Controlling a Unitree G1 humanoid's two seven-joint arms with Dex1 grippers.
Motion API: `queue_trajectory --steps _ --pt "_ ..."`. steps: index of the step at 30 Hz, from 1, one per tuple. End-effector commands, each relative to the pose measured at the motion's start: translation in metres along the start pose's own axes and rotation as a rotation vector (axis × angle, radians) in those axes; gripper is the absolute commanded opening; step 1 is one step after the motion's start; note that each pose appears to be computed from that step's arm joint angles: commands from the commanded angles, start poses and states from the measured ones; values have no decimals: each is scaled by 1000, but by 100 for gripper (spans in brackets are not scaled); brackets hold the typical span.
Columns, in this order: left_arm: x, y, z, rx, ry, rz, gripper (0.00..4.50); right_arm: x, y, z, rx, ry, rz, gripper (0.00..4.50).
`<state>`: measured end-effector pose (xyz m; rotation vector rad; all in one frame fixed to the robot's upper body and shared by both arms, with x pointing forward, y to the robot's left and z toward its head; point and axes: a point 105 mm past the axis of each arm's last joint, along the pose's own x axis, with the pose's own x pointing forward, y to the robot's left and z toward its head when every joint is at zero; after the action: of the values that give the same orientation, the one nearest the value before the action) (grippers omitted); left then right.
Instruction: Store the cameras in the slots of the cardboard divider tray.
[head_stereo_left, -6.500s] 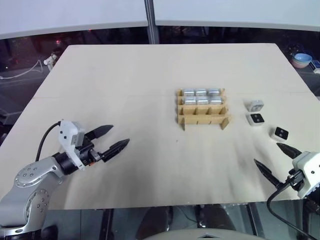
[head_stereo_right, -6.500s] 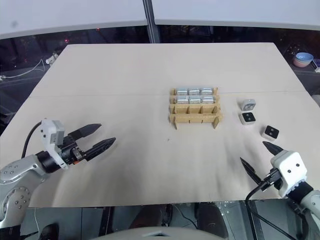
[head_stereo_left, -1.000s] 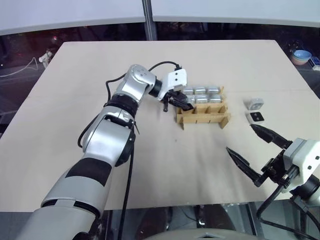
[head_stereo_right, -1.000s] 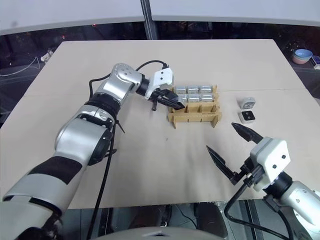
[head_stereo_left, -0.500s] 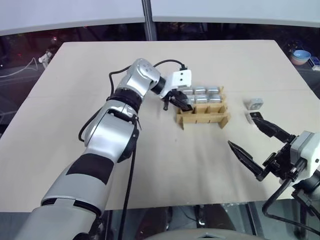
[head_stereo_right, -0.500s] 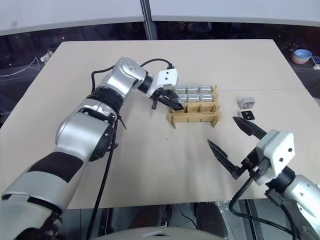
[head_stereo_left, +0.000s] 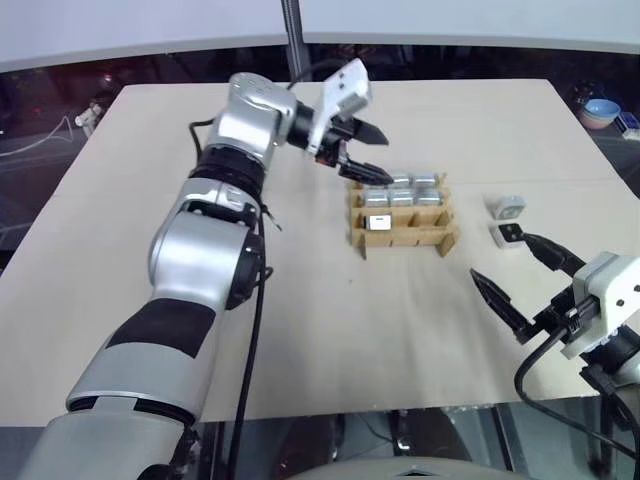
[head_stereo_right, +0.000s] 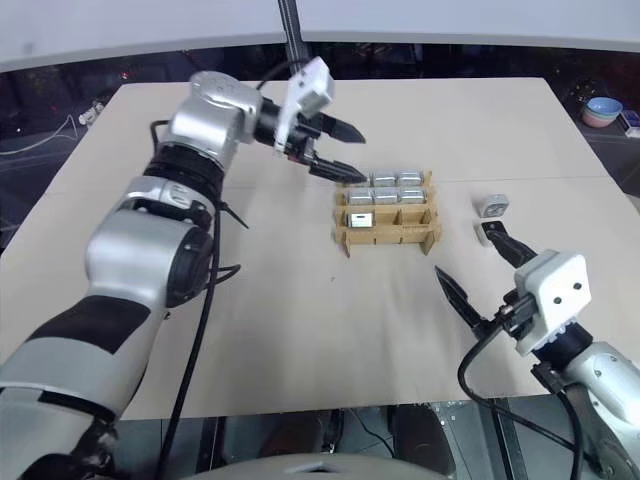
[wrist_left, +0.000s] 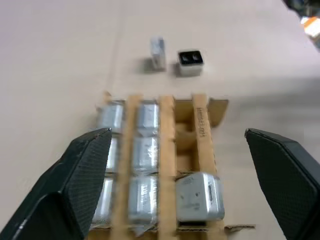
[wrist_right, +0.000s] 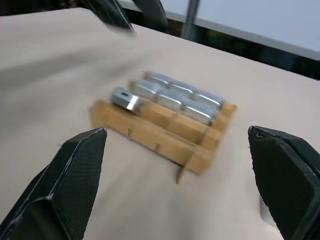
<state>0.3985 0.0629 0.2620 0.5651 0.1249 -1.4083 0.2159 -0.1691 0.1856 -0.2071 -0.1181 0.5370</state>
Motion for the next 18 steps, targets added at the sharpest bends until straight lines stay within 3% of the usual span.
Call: queue_trajectory --steps 1,5,11,14,17,18 --pt "5 -11 -6 86 -38 15 446 3 -1 4 -24 -25 31 450" --pt "20 -30 -23 92 -17 -10 446 2 -1 0 -40 -11 50 450" --pt "39 -33 -50 169 92 20 446 -8 11 -4 -49 3 86 450" --pt "44 -32 -58 198 116 22 369 -13 14 -5 -50 5 76 450" --pt "50 -34 -60 213 120 -2 246 -14 16 -4 -50 5 58 450" --pt "52 -34 -61 227 128 -5 246 -15 16 -4 -50 5 53 450"
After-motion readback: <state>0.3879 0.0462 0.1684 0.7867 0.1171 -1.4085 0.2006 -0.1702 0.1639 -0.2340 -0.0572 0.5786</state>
